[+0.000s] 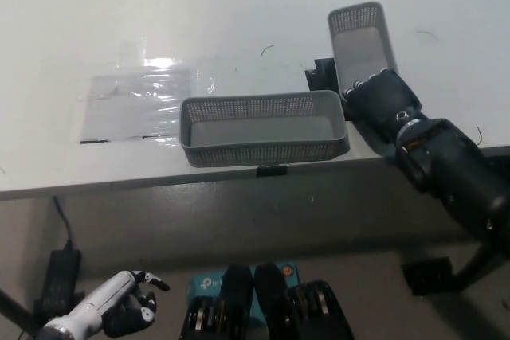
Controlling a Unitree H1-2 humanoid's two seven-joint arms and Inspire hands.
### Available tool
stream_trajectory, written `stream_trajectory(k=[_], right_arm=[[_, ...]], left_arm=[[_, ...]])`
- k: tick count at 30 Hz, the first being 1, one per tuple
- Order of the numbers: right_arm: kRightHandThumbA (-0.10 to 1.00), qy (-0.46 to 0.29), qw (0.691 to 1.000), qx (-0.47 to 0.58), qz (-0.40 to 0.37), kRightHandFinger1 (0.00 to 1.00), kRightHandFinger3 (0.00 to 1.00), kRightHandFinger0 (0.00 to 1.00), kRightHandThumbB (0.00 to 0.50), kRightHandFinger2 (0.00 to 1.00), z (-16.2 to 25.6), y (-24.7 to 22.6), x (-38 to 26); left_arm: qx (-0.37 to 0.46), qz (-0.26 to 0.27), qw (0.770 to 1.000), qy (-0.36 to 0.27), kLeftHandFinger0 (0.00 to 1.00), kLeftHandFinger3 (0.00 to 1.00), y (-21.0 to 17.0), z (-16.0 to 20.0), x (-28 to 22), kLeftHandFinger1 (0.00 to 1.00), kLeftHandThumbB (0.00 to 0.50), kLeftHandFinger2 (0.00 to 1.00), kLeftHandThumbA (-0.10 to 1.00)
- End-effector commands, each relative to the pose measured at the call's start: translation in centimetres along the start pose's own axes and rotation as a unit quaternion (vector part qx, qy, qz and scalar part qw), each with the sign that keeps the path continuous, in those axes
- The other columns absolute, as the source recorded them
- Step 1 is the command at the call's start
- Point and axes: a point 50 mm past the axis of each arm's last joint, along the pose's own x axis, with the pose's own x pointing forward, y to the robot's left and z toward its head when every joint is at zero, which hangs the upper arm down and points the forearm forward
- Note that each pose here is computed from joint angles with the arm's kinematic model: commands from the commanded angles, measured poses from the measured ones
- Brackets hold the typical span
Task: The robot uses its right hand to pick up the grey box kept on the middle on the desk and place it on top of another box next to it in a right angle
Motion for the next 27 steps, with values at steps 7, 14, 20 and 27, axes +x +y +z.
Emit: stream_trajectory(k=[7, 14, 20, 27], right_arm=[[-0.1, -0.039, 0.975, 0.155, -0.157, 0.03, 0.05, 0.0, 0.209, 0.42, -1.6, 0.1, -1.4], [-0.1, -0.018, 0.963, 0.187, -0.195, 0.08, 0.38, 0.0, 0.239, 0.47, -4.1, -1.4, -1.9], [-0.1, -0.011, 0.949, 0.222, -0.225, 0.04, 0.35, 0.0, 0.209, 0.41, -6.0, -3.3, -2.6], [-0.1, -0.014, 0.947, 0.189, -0.258, 0.05, 0.32, 0.0, 0.202, 0.4, -8.8, -8.1, -3.9]], left_arm=[[0.014, 0.006, 1.0, 0.003, 0.11, 0.74, 0.5, -0.2, -1.2, 0.15, 0.168, 0.31, 0.1], [0.009, 0.006, 1.0, 0.001, 0.1, 0.75, 0.5, -0.3, -1.1, 0.14, 0.178, 0.3, 0.14], [-0.004, 0.012, 1.0, 0.007, 0.15, 0.75, 0.5, -0.6, -1.1, 0.18, 0.172, 0.32, 0.14], [0.0, 0.014, 1.0, 0.003, 0.19, 0.75, 0.2, -1.1, -1.2, 0.2, 0.169, 0.36, 0.16]])
